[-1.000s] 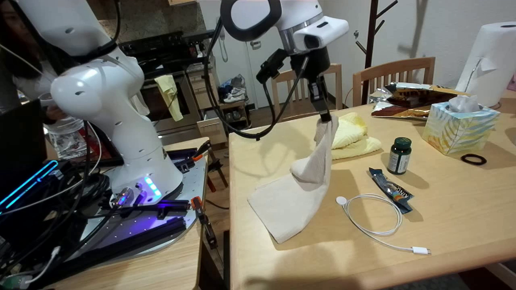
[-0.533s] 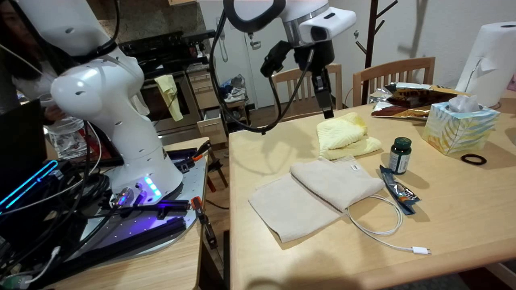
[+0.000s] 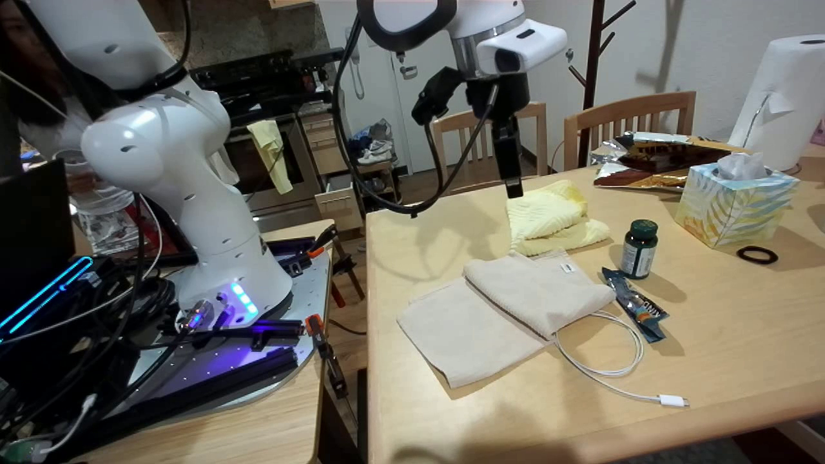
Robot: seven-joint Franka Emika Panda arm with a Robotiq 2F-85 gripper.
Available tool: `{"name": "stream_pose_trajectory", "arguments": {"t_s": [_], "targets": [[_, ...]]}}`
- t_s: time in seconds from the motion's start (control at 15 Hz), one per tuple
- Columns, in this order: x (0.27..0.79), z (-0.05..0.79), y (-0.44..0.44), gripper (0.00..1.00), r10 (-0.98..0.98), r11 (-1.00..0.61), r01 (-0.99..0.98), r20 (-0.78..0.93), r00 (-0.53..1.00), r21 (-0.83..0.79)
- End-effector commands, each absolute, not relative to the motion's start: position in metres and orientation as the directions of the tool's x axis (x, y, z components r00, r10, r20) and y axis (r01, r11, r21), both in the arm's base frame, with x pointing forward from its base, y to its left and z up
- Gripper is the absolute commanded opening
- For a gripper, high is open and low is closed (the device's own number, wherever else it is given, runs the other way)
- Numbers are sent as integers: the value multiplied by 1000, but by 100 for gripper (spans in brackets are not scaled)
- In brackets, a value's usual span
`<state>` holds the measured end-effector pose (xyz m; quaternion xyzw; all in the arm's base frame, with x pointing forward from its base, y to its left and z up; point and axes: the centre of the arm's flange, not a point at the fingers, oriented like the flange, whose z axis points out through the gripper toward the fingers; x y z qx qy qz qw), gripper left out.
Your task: Move the towel at the edge closer to the bottle
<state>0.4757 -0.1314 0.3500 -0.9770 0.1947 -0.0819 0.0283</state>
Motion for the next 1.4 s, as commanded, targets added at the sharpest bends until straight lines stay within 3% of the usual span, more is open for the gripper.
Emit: {"name": "stream_pose_trajectory", "arguments": {"t_s": [0.0, 1.33], "targets": [[464, 338, -134, 100, -335, -942, -334, 24, 942, -42], [482, 305, -133, 100, -443, -896, -436, 107, 890, -80]]}}
